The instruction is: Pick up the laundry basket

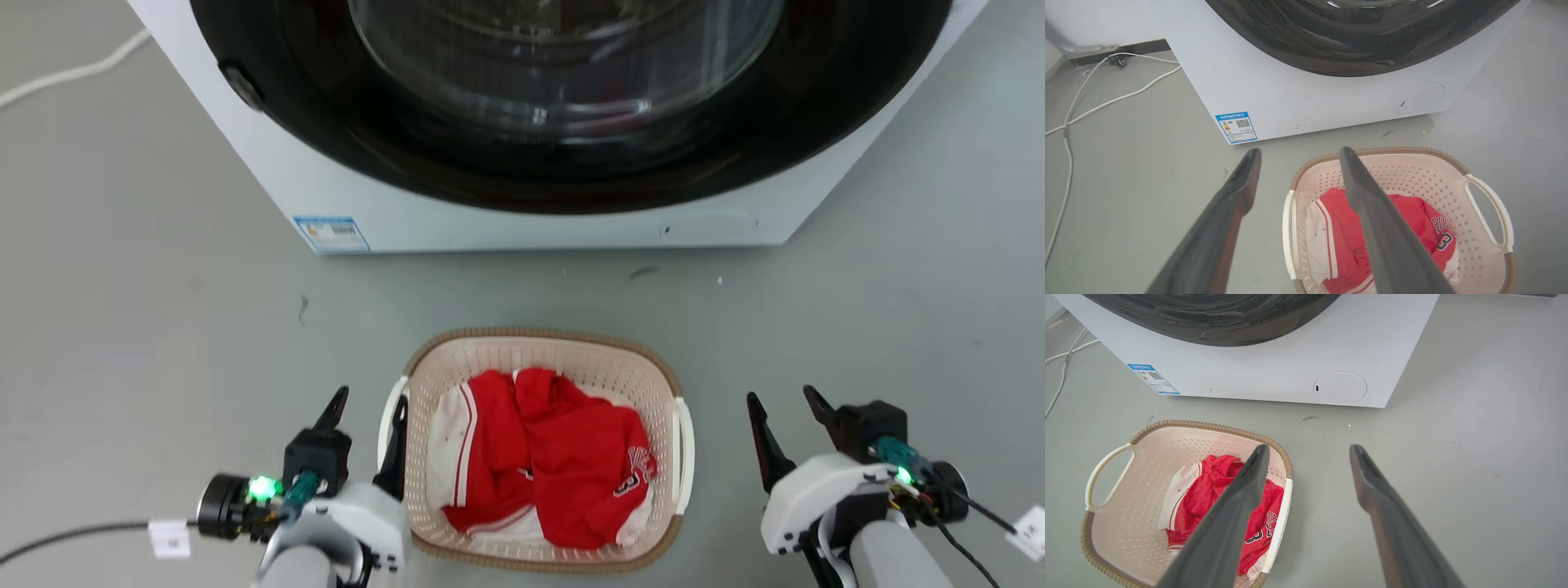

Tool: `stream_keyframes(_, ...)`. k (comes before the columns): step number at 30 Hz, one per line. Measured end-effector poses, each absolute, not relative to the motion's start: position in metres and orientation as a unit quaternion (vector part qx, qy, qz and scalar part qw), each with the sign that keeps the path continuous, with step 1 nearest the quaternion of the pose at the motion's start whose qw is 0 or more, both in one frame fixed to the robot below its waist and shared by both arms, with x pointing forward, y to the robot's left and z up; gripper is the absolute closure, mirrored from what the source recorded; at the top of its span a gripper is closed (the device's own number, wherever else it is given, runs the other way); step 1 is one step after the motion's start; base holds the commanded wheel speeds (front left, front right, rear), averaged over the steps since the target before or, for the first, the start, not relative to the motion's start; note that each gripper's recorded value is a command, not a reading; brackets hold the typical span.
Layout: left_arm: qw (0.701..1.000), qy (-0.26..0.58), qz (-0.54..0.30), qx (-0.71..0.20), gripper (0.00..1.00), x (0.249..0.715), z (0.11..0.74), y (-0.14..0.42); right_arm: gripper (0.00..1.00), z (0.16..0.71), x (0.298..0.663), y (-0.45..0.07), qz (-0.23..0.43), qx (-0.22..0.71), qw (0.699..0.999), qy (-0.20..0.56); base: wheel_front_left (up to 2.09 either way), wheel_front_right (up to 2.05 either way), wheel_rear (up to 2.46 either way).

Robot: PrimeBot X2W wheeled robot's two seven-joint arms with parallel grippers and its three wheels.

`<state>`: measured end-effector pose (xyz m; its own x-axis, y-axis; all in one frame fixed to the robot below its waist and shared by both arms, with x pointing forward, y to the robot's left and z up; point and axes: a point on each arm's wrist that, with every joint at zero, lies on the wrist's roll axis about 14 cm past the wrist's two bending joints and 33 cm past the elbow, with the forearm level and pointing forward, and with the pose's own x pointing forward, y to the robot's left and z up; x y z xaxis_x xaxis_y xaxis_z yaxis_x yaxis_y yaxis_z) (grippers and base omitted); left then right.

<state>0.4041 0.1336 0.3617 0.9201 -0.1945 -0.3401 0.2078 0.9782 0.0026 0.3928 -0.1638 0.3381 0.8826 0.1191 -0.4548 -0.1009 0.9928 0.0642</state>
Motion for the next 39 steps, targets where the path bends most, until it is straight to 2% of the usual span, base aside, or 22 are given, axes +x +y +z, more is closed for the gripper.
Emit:
stream_keyframes(6, 0.965, 0.229, -0.125, 0.032, 0.00, 0.417, 0.318, 0.131, 0.00, 0.293, 0.401, -0.150, 0.079, 0.018, 0.949, 0.305, 0.00, 0.00, 0.00)
stream_keyframes(7, 0.956, 0.254, -0.138, 0.039, 0.00, 0.421, 0.299, 0.128, 0.00, 0.274, 0.406, -0.145, 0.089, 0.013, 0.938, 0.334, 0.00, 0.00, 0.00)
stream_keyframes(12, 0.941, 0.301, -0.145, 0.052, 0.00, 0.423, 0.265, 0.136, 0.00, 0.246, 0.409, -0.137, 0.102, 0.014, 0.921, 0.376, 0.00, 0.00, 0.00)
stream_keyframes(17, 0.929, 0.334, -0.147, 0.063, 0.00, 0.426, 0.241, 0.143, 0.00, 0.216, 0.398, -0.137, 0.101, 0.015, 0.895, 0.435, 0.00, 0.00, 0.00)
stream_keyframes(39, 0.886, 0.414, -0.179, 0.109, 0.00, 0.437, 0.182, 0.161, 0.00, 0.161, 0.396, -0.119, 0.129, 0.017, 0.845, 0.519, 0.00, 0.00, 0.00)
